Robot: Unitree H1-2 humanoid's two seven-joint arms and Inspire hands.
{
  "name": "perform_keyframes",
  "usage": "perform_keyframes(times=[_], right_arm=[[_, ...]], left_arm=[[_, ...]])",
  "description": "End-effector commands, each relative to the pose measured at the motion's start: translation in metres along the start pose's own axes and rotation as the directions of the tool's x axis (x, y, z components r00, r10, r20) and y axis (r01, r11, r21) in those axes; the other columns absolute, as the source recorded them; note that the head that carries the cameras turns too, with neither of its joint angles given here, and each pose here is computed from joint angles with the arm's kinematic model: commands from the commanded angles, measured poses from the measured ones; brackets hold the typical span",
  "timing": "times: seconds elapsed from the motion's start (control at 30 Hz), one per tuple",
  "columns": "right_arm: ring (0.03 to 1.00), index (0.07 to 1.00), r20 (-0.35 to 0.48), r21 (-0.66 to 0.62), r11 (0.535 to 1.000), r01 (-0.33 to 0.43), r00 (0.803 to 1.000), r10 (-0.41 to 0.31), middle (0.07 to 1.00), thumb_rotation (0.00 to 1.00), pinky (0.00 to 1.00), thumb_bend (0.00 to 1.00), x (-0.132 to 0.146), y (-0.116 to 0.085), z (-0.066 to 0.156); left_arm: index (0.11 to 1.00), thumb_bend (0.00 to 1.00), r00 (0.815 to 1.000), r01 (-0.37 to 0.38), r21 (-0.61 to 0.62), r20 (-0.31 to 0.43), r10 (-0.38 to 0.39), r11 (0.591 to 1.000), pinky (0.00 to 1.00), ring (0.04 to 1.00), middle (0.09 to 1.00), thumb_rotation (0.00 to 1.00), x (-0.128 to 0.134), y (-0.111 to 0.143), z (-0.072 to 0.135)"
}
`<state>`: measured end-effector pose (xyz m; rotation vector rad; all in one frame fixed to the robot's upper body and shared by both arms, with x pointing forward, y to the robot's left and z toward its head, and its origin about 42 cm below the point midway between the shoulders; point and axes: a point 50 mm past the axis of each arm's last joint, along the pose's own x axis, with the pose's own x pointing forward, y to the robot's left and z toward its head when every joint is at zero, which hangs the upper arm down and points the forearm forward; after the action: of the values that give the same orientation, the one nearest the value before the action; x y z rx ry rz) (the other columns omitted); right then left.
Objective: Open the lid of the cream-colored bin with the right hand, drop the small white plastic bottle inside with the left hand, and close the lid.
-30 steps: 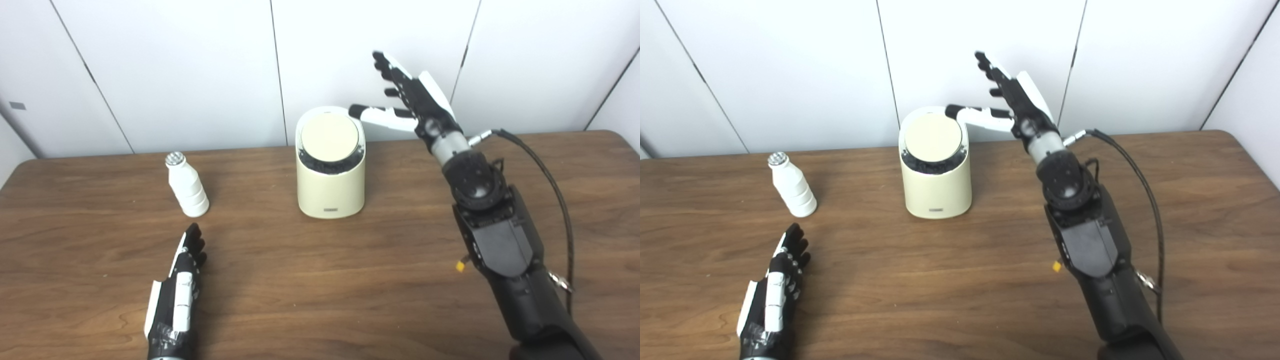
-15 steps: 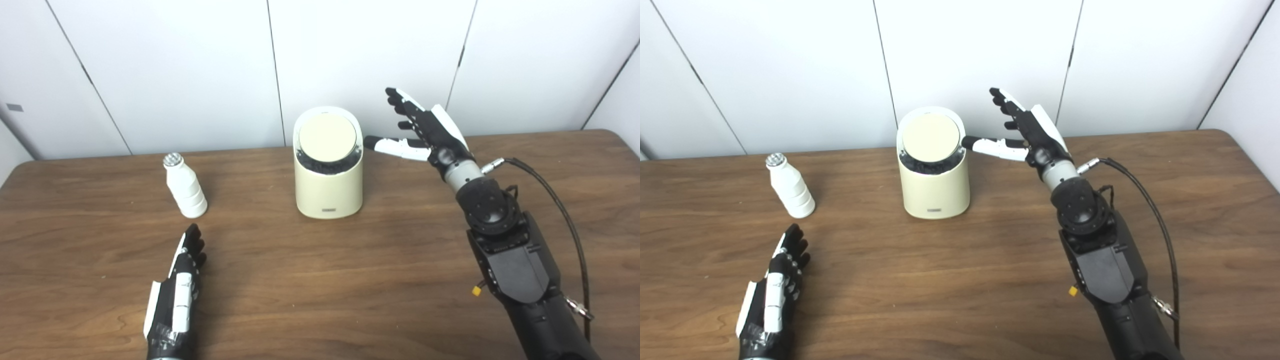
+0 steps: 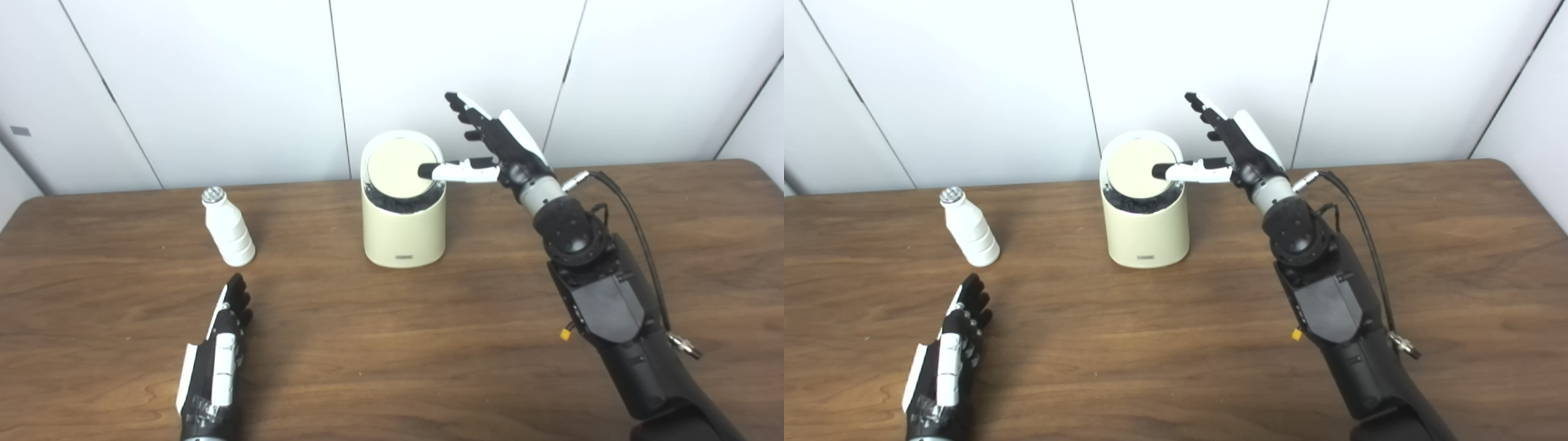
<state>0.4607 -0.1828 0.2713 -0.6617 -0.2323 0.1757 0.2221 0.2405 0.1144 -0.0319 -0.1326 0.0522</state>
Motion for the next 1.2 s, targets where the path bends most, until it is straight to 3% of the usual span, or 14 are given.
perform_keyframes(times=[0.0,0.17,0.57,0.97,1.17], right_arm=[[0.928,0.943,0.141,-0.06,0.996,0.071,0.988,-0.062,0.938,0.41,0.86,0.93,0.018,-0.015,0.038],[0.928,0.945,0.144,-0.168,0.984,0.066,0.989,-0.042,0.924,0.44,0.89,0.95,0.027,-0.005,0.043],[0.954,0.938,0.161,-0.237,0.971,0.041,0.987,-0.003,0.938,0.33,0.97,0.94,0.035,0.011,0.037],[0.977,0.941,0.146,-0.247,0.968,0.047,0.989,-0.011,0.945,0.29,0.99,0.94,0.034,0.006,0.026],[0.984,0.944,0.17,-0.356,0.933,0.053,0.985,0.008,0.943,0.25,1.0,0.96,0.035,0.004,0.025]], left_arm=[[1.0,0.65,1.0,-0.001,0.01,0.013,0.001,1.0,1.0,1.0,1.0,0.96,-0.003,-0.002,-0.002],[1.0,0.63,1.0,0.003,0.008,0.016,-0.003,1.0,1.0,1.0,1.0,0.97,-0.004,-0.003,-0.002],[1.0,0.64,1.0,0.004,0.01,0.014,-0.004,1.0,1.0,1.0,1.0,0.97,-0.005,-0.005,0.001],[1.0,0.64,1.0,0.006,0.009,0.022,-0.006,1.0,1.0,1.0,1.0,0.96,-0.004,-0.005,0.001],[1.0,0.65,1.0,-0.005,0.014,0.023,0.004,1.0,1.0,1.0,1.0,0.96,-0.004,-0.006,0.001]])
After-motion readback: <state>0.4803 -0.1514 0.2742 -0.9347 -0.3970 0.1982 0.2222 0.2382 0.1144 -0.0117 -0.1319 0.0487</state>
